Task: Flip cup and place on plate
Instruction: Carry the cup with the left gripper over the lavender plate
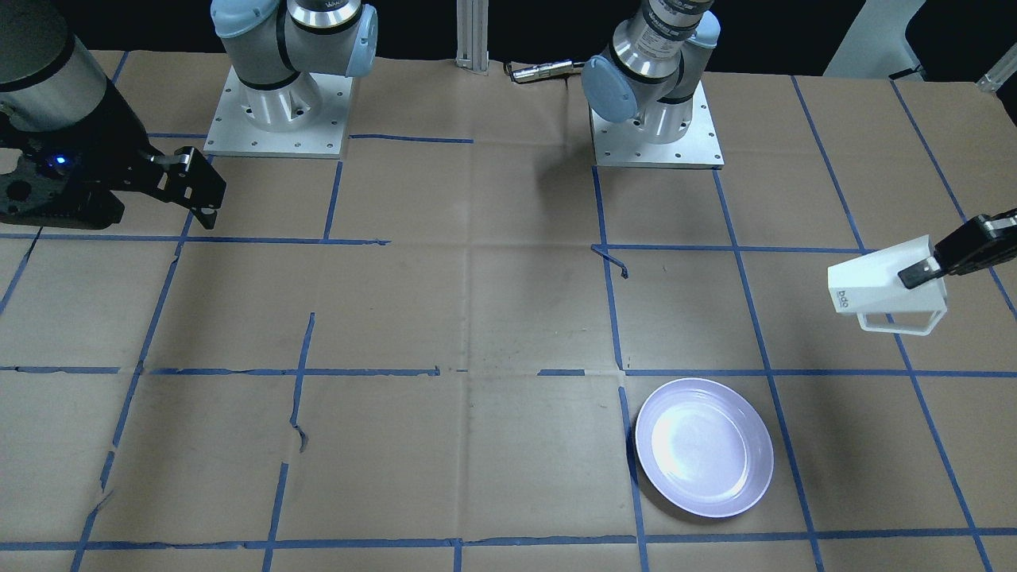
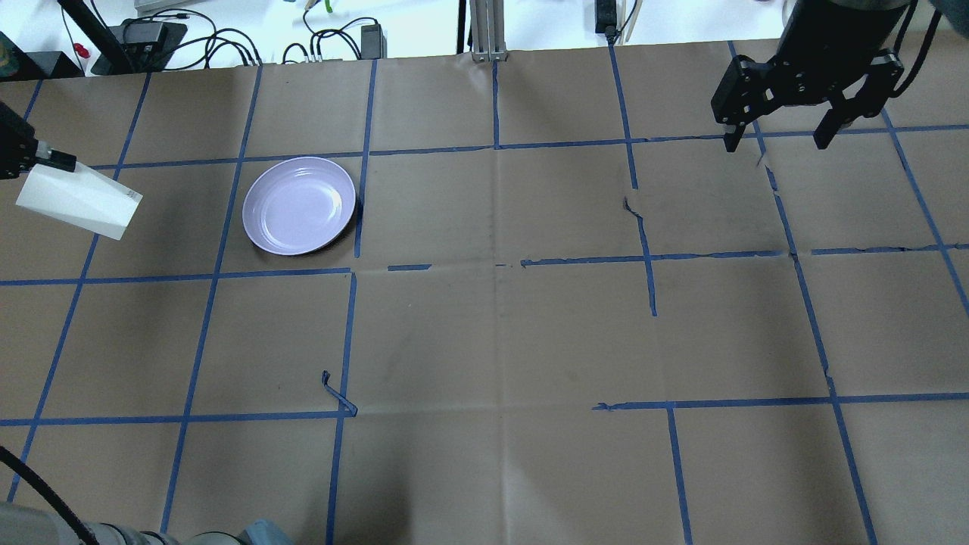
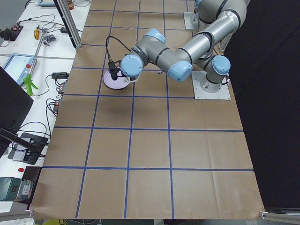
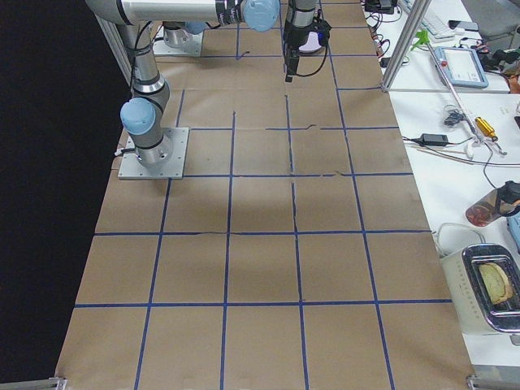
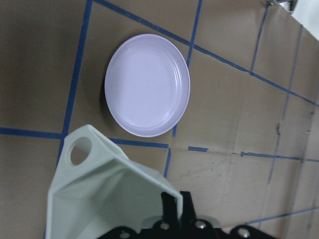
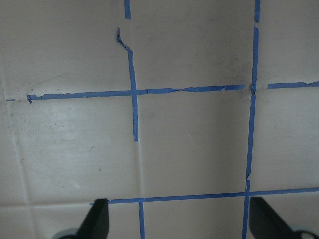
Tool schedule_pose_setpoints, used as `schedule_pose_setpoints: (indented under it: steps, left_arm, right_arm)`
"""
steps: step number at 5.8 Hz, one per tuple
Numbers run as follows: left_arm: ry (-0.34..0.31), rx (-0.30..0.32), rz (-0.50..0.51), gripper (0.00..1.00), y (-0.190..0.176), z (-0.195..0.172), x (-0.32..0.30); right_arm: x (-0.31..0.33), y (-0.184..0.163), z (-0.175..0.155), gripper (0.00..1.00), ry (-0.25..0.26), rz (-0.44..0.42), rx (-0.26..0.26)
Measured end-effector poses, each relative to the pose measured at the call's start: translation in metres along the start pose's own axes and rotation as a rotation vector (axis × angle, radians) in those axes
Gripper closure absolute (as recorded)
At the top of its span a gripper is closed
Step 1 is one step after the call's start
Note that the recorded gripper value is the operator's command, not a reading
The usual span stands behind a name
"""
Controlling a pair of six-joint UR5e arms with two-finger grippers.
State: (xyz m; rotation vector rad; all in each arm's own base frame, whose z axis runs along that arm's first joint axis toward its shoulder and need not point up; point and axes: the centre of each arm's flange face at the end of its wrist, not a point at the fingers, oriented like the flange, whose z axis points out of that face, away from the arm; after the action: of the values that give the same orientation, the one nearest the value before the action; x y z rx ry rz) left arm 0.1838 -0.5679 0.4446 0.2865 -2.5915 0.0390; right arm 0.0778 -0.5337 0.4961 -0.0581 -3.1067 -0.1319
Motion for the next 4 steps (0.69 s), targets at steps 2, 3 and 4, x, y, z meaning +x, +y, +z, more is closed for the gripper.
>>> schedule_pose_setpoints:
  steps: [2,3,4]
  left_arm:
    - [-0.330,0.069,0.098,1.00,-0.023,0.072,0.137]
    - [-0.445,0.119,0.156,1.00,-0.016,0.106,0.196]
    - [-0.502,0.142,0.200,1.00,-0.006,0.132,0.230]
  right_arm:
    - [0.000,0.000,0.000,0.00,0.000,0.000,0.000]
    - [0.000,0.000,0.000,0.00,0.000,0.000,0.000]
    - [0.000,0.000,0.000,0.00,0.000,0.000,0.000]
